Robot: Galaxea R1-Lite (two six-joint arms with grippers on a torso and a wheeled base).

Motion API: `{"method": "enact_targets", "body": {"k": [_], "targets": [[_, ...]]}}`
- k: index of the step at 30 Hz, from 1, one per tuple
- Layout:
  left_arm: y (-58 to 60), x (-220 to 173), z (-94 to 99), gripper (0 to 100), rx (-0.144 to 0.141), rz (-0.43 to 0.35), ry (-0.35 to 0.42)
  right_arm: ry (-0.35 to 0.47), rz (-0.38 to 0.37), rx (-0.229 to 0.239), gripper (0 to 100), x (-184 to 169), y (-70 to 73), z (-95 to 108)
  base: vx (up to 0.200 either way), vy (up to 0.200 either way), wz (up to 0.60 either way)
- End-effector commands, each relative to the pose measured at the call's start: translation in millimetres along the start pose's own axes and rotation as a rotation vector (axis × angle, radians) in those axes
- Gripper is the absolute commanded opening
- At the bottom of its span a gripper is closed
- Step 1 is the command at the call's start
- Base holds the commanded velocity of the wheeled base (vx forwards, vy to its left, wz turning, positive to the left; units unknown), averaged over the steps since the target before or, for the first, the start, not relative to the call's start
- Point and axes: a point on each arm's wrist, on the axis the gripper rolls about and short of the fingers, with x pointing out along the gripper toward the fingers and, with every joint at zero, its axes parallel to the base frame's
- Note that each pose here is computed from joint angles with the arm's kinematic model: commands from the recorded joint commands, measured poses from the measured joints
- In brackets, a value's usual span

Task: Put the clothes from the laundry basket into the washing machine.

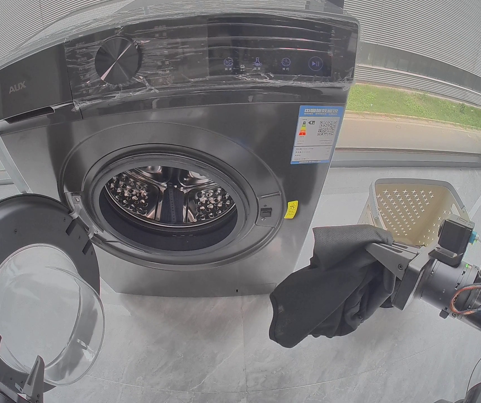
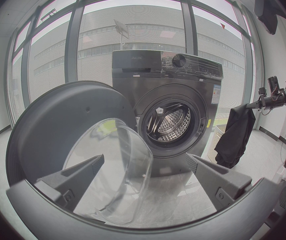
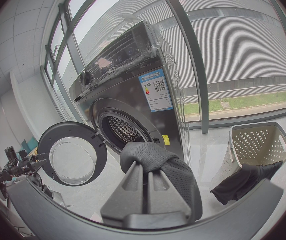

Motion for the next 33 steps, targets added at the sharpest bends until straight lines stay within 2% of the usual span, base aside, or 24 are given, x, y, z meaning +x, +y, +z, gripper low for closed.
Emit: {"method": "enact_targets", "body": {"k": [1,9,14,15,20,25,28,30,33], "targets": [[0.0,0,-5.3,100,-0.001,-0.001,0.000,0.002,0.001,-0.002,0,0,0.3,0,0.000,0.200,0.00],[0.0,0,-5.3,100,0.001,-0.001,0.000,0.023,0.026,-0.007,0,2,5.9,-4,0.000,0.200,0.00],[0.0,0,-5.3,100,-0.001,-0.001,0.000,0.032,0.088,-0.008,0,4,17.3,-5,0.000,0.000,0.00],[0.0,0,-5.3,100,0.002,-0.001,0.000,0.042,0.126,-0.004,0,6,21.4,-6,0.000,0.000,0.00],[0.0,0,-5.3,100,0.004,0.001,0.000,0.058,0.184,0.027,0,13,31.7,-13,0.000,0.000,0.00],[0.0,0,-5.1,100,0.002,-0.001,-0.002,0.009,0.197,0.030,0,20,34.5,-11,0.000,0.000,0.00],[0.0,0,-5.3,100,0.005,0.001,0.000,0.009,0.194,0.030,0,22,34.7,-12,0.000,0.000,0.00],[-0.1,0,-5.1,100,0.015,-0.001,-0.002,0.012,0.196,0.030,0,22,35.1,-13,0.000,0.000,0.00],[-0.5,0,-5.0,100,0.052,-0.019,-0.003,0.023,0.195,0.028,0,24,35.5,-15,0.000,0.000,0.00]]}}
